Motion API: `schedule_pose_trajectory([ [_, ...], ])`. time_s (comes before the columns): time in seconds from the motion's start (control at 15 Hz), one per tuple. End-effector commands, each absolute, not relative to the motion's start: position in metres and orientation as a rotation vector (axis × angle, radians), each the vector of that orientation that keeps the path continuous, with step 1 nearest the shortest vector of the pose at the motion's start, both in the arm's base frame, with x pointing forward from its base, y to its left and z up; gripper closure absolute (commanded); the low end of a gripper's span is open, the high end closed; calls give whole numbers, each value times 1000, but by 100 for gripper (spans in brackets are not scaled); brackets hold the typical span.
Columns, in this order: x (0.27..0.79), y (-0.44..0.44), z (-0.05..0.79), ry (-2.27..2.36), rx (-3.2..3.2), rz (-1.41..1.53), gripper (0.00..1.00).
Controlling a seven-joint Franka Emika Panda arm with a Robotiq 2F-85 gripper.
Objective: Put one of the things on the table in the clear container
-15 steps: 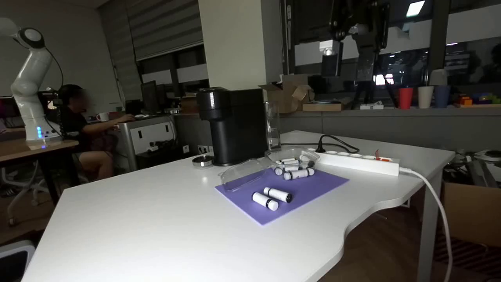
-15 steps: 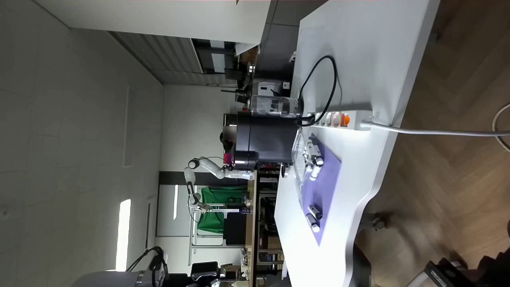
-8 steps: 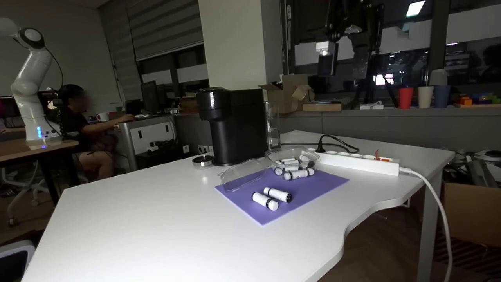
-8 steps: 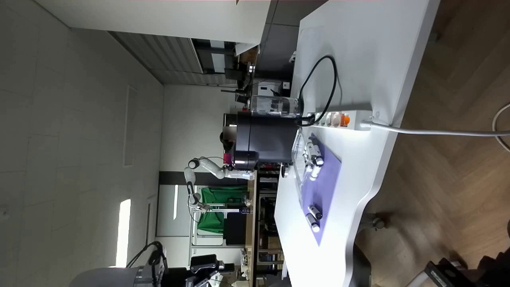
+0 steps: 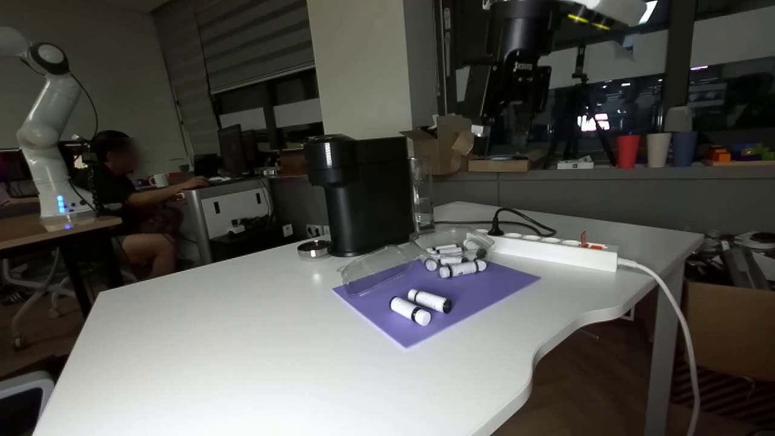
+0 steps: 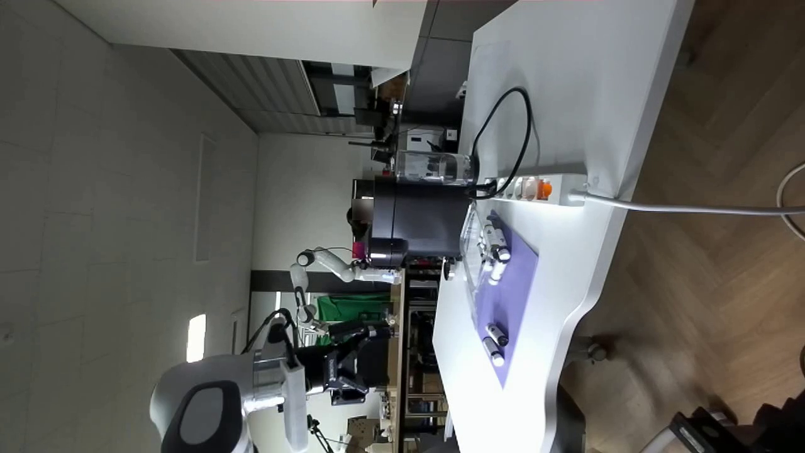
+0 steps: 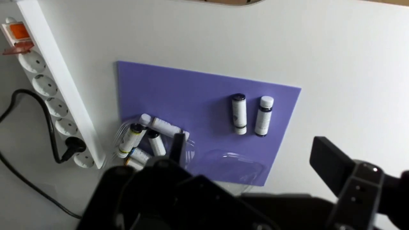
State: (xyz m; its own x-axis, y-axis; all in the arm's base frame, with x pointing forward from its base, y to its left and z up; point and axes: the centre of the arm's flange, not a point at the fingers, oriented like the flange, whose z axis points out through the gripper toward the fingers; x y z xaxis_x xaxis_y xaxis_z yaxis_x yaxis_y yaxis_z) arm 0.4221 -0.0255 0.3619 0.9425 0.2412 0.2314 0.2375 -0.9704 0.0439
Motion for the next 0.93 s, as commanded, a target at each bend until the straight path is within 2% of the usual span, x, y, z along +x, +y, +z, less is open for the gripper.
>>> schedule_pose_trajectory([
  [0.0,486,-46,327,450,3063,308,0],
  [0.2,512,-47,296,423,3097,158,0],
  [0.27,477,-43,305,456,3077,232,0],
  [0.87,482,-42,300,461,3075,225,0],
])
